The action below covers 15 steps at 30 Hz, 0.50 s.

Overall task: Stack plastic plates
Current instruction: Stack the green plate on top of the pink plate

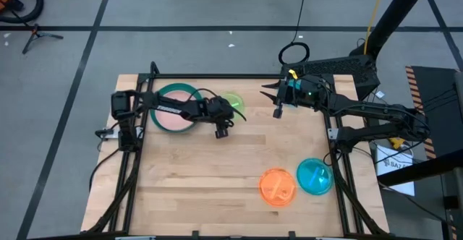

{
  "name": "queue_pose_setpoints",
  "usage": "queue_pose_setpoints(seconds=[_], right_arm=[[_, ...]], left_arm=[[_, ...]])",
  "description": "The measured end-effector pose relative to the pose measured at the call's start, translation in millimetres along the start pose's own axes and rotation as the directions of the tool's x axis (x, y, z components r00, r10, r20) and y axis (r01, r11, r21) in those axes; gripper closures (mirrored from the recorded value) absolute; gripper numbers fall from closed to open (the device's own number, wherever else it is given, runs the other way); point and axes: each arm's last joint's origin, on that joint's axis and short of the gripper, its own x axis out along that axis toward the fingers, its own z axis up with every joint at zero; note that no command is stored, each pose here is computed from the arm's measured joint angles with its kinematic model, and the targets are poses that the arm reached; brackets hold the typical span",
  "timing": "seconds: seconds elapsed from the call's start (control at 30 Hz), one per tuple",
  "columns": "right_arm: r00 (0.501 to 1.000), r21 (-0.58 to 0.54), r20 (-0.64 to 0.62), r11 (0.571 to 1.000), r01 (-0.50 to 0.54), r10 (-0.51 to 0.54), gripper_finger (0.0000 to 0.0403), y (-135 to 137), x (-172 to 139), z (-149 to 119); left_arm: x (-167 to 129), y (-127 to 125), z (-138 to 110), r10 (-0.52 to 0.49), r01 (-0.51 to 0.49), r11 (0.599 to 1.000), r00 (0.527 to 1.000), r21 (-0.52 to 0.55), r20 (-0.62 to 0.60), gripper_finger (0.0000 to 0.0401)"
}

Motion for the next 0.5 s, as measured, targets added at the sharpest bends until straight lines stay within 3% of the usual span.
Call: queue_pose_setpoints(seconds=[0.5], right_arm=[[1.000,-0.002,-0.003,1.000,-0.001,0.001,0.0313,0.1,0.0,-0.3]], left_arm=[[9.2,-8.2,-2.2,-0.011,0.011,1.000,1.000,0.025,-0.005,0.0203]])
